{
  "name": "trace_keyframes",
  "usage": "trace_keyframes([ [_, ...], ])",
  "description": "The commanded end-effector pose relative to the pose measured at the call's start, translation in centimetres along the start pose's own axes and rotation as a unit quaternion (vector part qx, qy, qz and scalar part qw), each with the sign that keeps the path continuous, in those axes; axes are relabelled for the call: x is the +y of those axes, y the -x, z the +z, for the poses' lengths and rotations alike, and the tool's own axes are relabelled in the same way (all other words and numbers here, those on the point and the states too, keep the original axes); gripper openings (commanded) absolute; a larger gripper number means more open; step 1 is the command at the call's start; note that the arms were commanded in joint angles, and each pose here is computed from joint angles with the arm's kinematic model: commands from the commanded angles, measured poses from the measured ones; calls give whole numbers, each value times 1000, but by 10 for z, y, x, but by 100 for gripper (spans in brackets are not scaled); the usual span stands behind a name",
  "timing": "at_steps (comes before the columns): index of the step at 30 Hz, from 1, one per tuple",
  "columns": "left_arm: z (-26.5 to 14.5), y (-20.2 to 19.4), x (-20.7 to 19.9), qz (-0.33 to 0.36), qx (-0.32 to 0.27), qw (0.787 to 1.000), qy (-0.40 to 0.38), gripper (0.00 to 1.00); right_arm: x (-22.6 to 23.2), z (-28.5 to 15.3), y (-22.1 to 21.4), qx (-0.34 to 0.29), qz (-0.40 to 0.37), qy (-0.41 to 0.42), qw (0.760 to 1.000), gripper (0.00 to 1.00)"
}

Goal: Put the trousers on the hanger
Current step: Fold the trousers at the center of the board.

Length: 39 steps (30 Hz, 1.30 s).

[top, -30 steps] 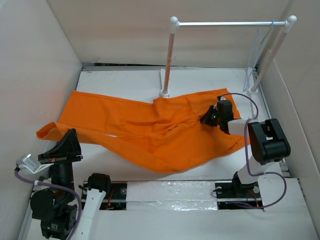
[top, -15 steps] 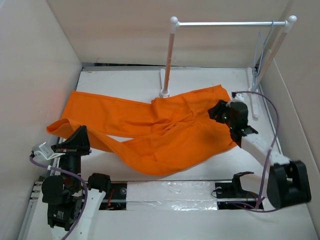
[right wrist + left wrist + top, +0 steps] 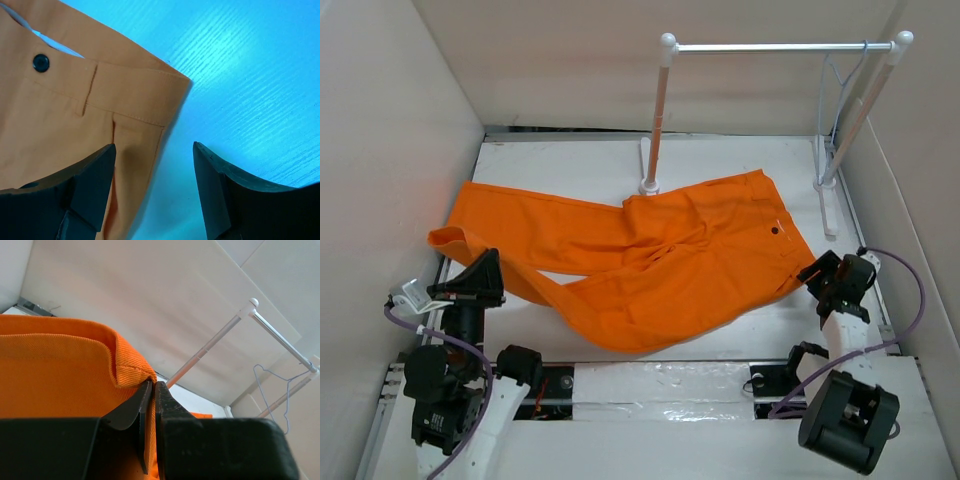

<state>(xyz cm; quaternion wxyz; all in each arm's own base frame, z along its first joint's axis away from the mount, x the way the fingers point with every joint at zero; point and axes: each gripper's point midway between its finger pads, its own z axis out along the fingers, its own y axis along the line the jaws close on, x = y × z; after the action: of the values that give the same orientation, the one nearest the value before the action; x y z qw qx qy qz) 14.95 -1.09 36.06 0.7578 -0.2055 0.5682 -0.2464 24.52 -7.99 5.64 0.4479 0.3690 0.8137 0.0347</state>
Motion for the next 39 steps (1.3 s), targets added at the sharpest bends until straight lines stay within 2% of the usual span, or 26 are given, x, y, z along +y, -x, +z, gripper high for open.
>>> trace_keyframes([
  [1, -42, 51, -11, -40, -108, 992, -58, 0, 5, 8, -3, 22, 9, 22, 999, 69],
  [3, -42, 51, -11, -41, -110, 991, -58, 0, 8, 13, -7, 42, 14, 28, 999, 68],
  [4, -43, 52, -11, -42, -111, 991, -57, 0, 8, 17, -14, 63, 19, 27, 997, 65],
  [6, -43, 52, -10, -41, -112, 991, -55, 0, 13, 22, -14, 66, 28, 40, 997, 59],
  [7, -43, 52, -9, -41, -112, 991, -54, 0, 12, 23, -17, 73, 33, 39, 996, 51],
  [8, -44, 53, -9, -42, -114, 991, -54, 0, 13, 24, -15, 70, 36, 39, 996, 23],
  [10, -43, 53, -8, -42, -114, 991, -50, 0, 13, 20, -3, 52, 42, 33, 997, 3],
  [11, -43, 53, -7, -43, -113, 991, -48, 0, 12, 16, 5, 39, 46, 27, 998, 0],
  [13, -43, 52, -6, -44, -112, 992, -45, 0, 9, 0, 21, 16, 49, 10, 999, 0],
  [14, -43, 52, -6, -46, -114, 991, -46, 0, 8, -17, 48, -44, 47, 0, 998, 0],
  [15, -42, 52, -6, -50, -112, 991, -47, 0, 4, -30, 49, -50, 48, -15, 998, 0],
  [18, -42, 53, -2, -57, -114, 991, -38, 0, -1, -86, 99, -165, 44, -53, 984, 0],
  [20, -42, 54, 1, -63, -115, 991, -30, 0, 1, -122, 126, -209, 39, -73, 974, 0],
  [21, -42, 55, 4, -68, -115, 991, -23, 0, -5, -124, 117, -183, 37, -93, 978, 0],
  [24, -41, 55, 10, -75, -113, 991, -9, 0, -6, -157, 135, -212, 26, -116, 970, 0],
  [26, -40, 57, 11, -80, -106, 991, -4, 0, -13, -170, 133, -203, 20, -142, 969, 0],
  [29, -37, 61, 19, -74, -103, 991, 30, 0, -3, -181, 139, -195, -8, -130, 972, 0],
  [34, -19, 55, 40, -38, -82, 988, 124, 0, 13, -166, 151, -195, -65, -97, 974, 0],
  [37, -3, 47, 49, -13, -75, 983, 169, 0, 21, -148, 167, -207, -49, -86, 973, 0],
  [39, 16, 43, 46, 5, -61, 979, 193, 0, 30, -116, 169, -170, -29, -74, 982, 0],
])
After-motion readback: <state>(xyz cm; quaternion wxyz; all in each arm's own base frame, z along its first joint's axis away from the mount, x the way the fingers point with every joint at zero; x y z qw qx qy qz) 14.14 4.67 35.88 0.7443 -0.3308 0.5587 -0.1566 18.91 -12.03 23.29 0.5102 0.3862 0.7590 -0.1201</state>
